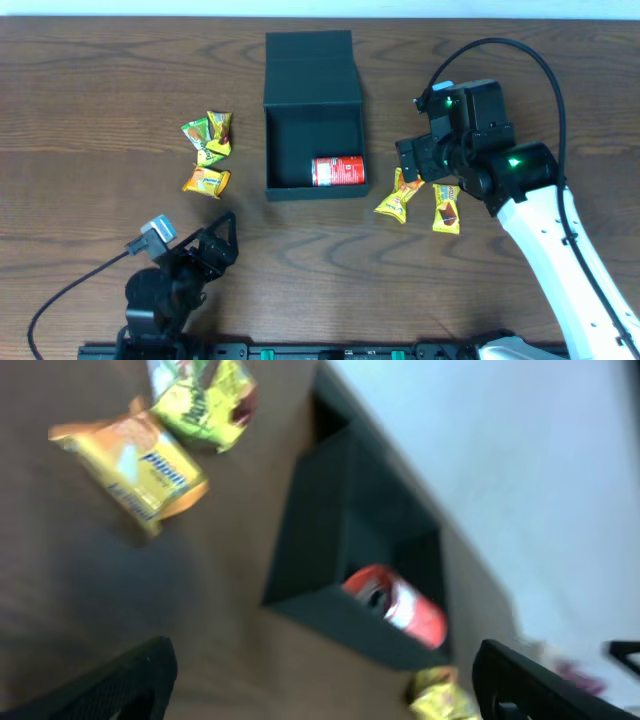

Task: Pack container
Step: 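Lift the right gripper out of the box toward the yellow snacks, then reach the left gripper to the yellow Lemond cracker packet and grasp it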

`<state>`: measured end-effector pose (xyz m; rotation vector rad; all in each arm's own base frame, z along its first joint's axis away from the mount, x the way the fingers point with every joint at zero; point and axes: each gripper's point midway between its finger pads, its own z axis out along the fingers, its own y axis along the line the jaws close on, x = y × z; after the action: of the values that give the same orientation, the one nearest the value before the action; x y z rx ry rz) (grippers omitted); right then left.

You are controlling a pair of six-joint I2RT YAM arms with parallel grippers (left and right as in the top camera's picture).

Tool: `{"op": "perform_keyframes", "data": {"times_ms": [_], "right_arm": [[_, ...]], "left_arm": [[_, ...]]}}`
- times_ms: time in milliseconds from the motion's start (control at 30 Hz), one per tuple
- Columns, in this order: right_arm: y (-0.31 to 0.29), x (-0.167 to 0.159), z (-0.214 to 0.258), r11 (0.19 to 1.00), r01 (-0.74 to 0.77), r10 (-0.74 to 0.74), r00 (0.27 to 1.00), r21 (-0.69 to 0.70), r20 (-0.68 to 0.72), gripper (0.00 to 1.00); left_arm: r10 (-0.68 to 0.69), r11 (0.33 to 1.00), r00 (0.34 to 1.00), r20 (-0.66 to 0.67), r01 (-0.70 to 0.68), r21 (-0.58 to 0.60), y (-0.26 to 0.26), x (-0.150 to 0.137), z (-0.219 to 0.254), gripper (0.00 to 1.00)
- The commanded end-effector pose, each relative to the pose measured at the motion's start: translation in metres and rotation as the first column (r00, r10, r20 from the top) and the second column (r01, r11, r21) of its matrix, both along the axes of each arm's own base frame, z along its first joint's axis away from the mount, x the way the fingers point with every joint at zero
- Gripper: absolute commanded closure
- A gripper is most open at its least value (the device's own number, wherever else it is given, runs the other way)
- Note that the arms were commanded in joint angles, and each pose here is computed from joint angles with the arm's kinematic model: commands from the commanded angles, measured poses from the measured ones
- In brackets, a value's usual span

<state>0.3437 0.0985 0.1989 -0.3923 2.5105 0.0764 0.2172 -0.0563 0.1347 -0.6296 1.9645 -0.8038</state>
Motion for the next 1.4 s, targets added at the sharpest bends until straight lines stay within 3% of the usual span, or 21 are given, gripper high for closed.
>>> {"op": "perform_keyframes", "data": {"times_ms": [0,100,167,267,433,700,867,1133,1367], "right_arm": [[-0.003,0.002,0.0,1.0,0.013,-0.013,1.0,0.006,0.002,0.01],[-0.003,0.002,0.0,1.0,0.013,-0.013,1.0,0.007,0.003,0.01],[-0.003,0.002,0.0,1.0,0.013,-0.013,1.0,0.007,0.003,0.01],[-0.003,0.002,0.0,1.0,0.013,-0.013,1.0,0.007,0.003,0.01],[-0.003,0.002,0.0,1.0,0.013,-0.013,1.0,0.007,0.003,0.01],[-0.003,0.002,0.0,1.0,0.013,-0.013,1.0,0.006,0.001,0.01],[-0.003,0.002,0.0,1.0,0.013,-0.013,1.0,0.007,0.004,0.01],[-0.003,0.002,0.0,1.0,0.012,-0.012,1.0,0.006,0.004,0.01],[-0.003,0.002,0.0,1.0,0.012,-0.012,1.0,0.006,0.004,0.01]], "left_arm": [[-0.016,0.992,1.0,0.004,0.015,0.126,0.005,0.007,0.028,0.04],[-0.013,0.957,0.99,-0.141,0.053,0.286,0.016,0.019,0.044,0.04],[0.011,0.898,0.959,-0.284,0.115,0.425,0.03,0.026,0.047,0.04],[-0.019,0.805,0.895,-0.446,0.278,0.524,0.036,0.042,0.051,0.04],[-0.009,0.666,0.767,-0.641,0.483,0.568,0.049,0.065,0.036,0.04],[-0.078,0.474,0.55,-0.831,0.754,0.455,0.05,0.085,-0.024,0.02],[-0.097,0.431,0.496,-0.863,0.802,0.413,0.049,0.096,-0.053,0.01],[-0.116,0.408,0.542,-0.832,0.79,0.458,0.045,0.134,-0.085,0.04],[-0.125,0.412,0.498,-0.858,0.813,0.412,0.042,0.133,-0.109,0.01]]}}
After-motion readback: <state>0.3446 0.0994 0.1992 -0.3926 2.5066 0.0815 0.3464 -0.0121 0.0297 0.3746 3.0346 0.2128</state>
